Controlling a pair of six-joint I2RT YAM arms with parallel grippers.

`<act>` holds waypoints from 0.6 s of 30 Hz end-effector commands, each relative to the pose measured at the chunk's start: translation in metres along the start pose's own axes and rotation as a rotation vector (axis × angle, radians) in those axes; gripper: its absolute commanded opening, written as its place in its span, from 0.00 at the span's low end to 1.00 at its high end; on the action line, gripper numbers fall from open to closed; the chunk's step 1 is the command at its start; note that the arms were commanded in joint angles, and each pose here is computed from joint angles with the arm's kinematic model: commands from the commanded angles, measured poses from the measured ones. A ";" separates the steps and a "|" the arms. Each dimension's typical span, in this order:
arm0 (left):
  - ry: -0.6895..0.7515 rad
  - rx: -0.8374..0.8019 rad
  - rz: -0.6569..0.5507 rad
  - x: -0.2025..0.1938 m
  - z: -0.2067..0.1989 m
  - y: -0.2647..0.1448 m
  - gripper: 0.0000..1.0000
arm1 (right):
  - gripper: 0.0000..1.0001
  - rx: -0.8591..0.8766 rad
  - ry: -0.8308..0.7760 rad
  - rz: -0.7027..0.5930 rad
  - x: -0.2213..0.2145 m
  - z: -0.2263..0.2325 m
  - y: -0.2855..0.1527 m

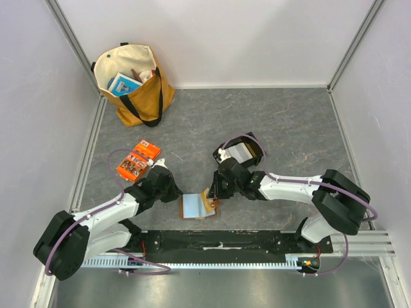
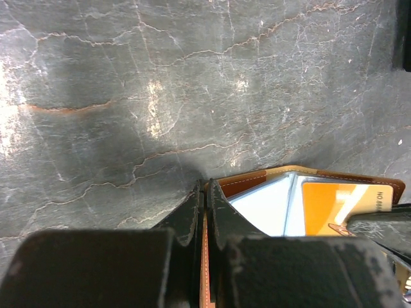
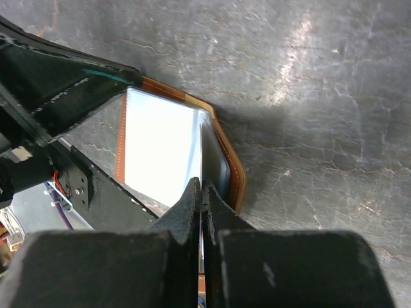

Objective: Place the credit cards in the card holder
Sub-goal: Turn over the card slot in the card holder.

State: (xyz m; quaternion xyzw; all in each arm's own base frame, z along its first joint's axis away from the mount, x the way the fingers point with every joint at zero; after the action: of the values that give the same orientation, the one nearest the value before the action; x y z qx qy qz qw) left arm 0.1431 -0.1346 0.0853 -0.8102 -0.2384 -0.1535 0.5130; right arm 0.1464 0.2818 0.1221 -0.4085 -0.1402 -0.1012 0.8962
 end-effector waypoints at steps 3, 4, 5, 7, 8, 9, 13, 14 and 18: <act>0.014 0.023 0.023 -0.009 0.008 0.002 0.02 | 0.00 0.097 0.082 -0.047 -0.008 -0.006 0.006; 0.011 0.023 0.023 -0.009 0.009 0.002 0.02 | 0.00 0.108 0.093 -0.055 -0.010 -0.007 0.007; 0.011 0.026 0.026 -0.011 0.010 0.003 0.02 | 0.00 0.119 0.105 -0.063 -0.010 -0.008 0.007; 0.002 0.029 0.029 -0.012 0.010 0.004 0.02 | 0.00 0.136 0.116 -0.061 -0.012 -0.010 0.011; -0.001 0.033 0.031 -0.013 0.011 0.004 0.02 | 0.00 0.145 0.125 -0.058 -0.014 -0.012 0.013; -0.007 0.036 0.032 -0.014 0.012 0.004 0.02 | 0.00 0.164 0.137 -0.058 -0.015 -0.011 0.015; -0.012 0.034 0.026 -0.014 0.012 0.004 0.02 | 0.00 0.232 0.172 -0.067 -0.018 -0.010 0.013; -0.013 0.037 0.025 -0.013 0.012 0.004 0.02 | 0.00 0.239 0.172 -0.067 -0.018 -0.009 0.012; -0.013 0.047 0.026 -0.012 0.012 0.004 0.02 | 0.00 0.243 0.195 -0.058 -0.020 -0.010 0.012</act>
State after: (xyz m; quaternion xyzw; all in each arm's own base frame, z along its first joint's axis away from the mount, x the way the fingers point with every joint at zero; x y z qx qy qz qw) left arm 0.1432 -0.1358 0.0834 -0.8156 -0.2432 -0.1573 0.5010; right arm 0.1335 0.2773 0.0946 -0.3186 -0.0830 -0.1445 0.9331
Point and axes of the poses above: each gripper's point midway between its finger pads, its own y axis out along the fingers, its own z axis along the line the jaws close on, x = y × z, the point moved 9 cm from there along -y, back along the fingers, and after that the axes turned 6 degrees about y, right-handed, at the moved point
